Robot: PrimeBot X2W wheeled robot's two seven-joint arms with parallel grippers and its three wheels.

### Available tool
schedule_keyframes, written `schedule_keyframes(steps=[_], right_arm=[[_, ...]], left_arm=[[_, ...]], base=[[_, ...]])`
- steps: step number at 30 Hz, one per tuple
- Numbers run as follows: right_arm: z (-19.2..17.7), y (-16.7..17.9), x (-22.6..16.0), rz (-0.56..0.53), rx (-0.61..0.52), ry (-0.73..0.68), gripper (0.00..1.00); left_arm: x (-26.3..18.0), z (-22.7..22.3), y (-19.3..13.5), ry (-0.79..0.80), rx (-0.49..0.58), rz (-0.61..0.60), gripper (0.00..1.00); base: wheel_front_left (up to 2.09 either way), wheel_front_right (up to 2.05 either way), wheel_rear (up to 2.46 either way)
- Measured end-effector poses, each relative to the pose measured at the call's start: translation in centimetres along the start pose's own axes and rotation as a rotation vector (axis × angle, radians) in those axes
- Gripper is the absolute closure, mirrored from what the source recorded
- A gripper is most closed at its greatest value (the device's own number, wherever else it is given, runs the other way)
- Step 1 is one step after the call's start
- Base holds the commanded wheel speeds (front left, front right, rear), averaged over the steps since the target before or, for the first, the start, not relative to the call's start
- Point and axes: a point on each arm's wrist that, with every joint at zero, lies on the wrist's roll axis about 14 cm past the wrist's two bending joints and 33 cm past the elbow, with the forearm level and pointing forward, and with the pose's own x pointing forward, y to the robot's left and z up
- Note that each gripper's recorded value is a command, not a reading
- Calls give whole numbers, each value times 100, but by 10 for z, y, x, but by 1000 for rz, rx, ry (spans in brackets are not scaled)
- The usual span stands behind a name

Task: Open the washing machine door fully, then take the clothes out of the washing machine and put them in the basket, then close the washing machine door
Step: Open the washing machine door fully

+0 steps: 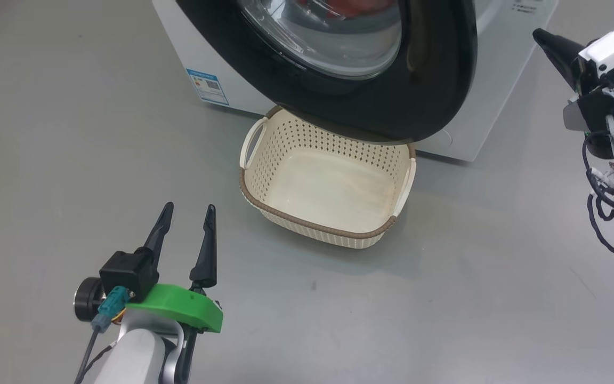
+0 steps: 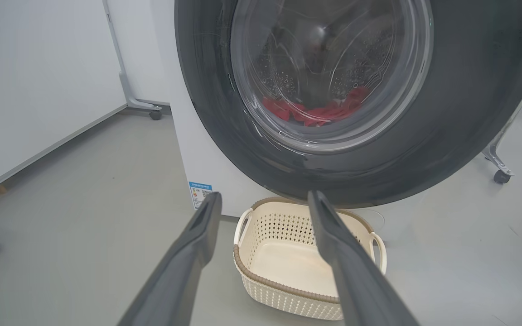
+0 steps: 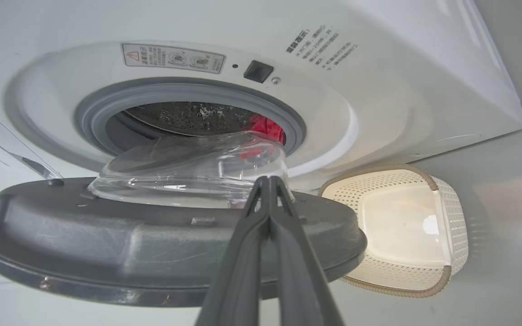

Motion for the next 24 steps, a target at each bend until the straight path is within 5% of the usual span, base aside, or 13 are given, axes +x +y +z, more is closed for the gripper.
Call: schedule_keyframes(steps=[11, 17, 24], right_arm=[[-5, -21, -43, -102, -295, -71, 100], [-25, 20, -56, 9, -544, -108, 100], [-38, -6, -85, -26, -725, -139, 100]], left_arm=[[-7, 5, -9, -21, -7, -30, 0], [-12, 3, -11, -19, -13, -35, 0], [-12, 4, -18, -24, -12, -58, 0]], base=[[0, 0, 0], [0, 0, 0], [0, 0, 0]])
